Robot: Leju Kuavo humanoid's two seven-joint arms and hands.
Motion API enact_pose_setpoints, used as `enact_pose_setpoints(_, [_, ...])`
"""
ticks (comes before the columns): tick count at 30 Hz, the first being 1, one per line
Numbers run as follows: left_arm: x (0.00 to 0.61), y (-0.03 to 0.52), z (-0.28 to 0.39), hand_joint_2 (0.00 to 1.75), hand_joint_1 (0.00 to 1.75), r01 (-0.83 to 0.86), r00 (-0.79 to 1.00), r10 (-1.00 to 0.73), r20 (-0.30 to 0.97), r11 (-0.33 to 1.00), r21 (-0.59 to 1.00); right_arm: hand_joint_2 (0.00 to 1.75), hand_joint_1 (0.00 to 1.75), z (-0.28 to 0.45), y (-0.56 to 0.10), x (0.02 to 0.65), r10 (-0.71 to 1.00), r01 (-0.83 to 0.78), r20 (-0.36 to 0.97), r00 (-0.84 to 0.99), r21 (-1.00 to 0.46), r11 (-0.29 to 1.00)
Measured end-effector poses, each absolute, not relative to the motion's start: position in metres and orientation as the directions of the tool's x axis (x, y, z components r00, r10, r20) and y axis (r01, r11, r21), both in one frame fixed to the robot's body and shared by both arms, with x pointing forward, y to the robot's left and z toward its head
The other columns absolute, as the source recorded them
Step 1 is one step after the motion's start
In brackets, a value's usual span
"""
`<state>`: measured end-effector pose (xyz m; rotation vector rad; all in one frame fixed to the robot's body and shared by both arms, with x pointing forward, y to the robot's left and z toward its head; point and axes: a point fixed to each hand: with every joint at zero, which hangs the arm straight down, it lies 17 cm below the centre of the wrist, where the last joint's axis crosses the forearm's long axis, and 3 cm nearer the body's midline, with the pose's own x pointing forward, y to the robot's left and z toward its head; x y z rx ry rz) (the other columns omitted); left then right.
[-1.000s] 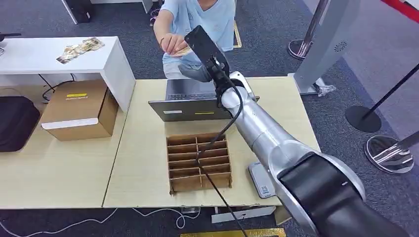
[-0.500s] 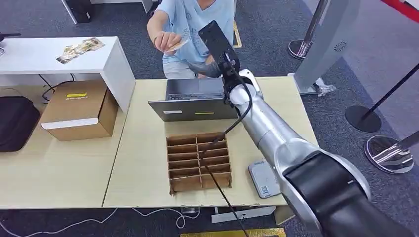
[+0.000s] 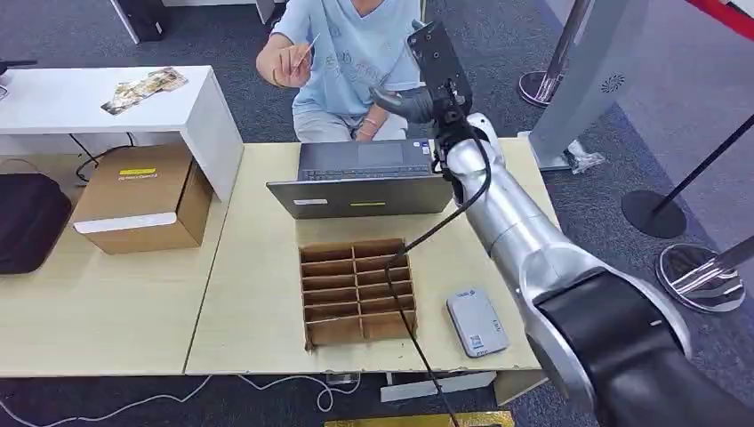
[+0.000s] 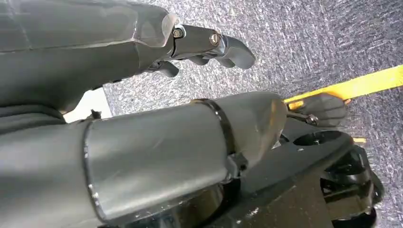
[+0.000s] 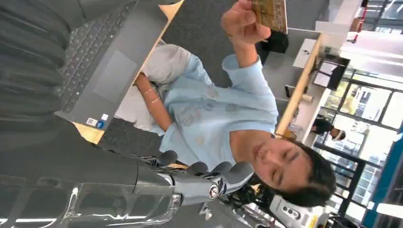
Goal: Pass the card to the sensor for recognition and then transmit it.
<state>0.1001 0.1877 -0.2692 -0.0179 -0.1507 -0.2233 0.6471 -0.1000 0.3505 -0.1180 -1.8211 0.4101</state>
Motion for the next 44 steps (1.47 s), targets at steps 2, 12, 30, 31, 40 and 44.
enact_pose_setpoints(2, [0.098,0.189,-0.270,0.00,0.00,0.215,0.965,-0.213,0.151,0.977,-0.001,1.75,0.00,0.357,-0.108,0.649,0.274,-0.131,0.912,-0.306,-0.326,0.936])
enact_pose_setpoints(12, [0.089,0.207,-0.274,0.00,0.00,0.182,0.971,-0.185,0.151,0.983,0.029,1.75,0.00,0.411,-0.183,0.638,0.089,-0.133,0.876,-0.475,-0.172,0.976])
enact_pose_setpoints(30, [0.067,0.226,-0.279,0.00,0.00,0.117,0.986,-0.120,0.119,0.993,0.034,1.75,0.00,0.376,-0.279,0.549,0.028,-0.178,0.811,-0.584,-0.161,0.971])
enact_pose_setpoints(31, [0.067,0.226,-0.279,0.00,0.00,0.106,0.987,-0.110,0.118,0.994,0.033,1.75,0.00,0.377,-0.288,0.542,0.030,-0.169,0.803,-0.595,-0.162,0.972])
enact_pose_setpoints(40, [0.064,0.226,-0.279,0.00,0.00,0.078,0.990,-0.081,0.112,0.996,0.029,1.75,0.00,0.344,-0.340,0.468,0.062,-0.102,0.774,-0.631,-0.163,0.981])
enact_pose_setpoints(44, [0.064,0.226,-0.279,0.00,0.00,0.065,0.992,-0.068,0.111,0.997,0.031,1.75,0.00,0.315,-0.353,0.423,0.064,-0.075,0.766,-0.639,-0.144,0.987])
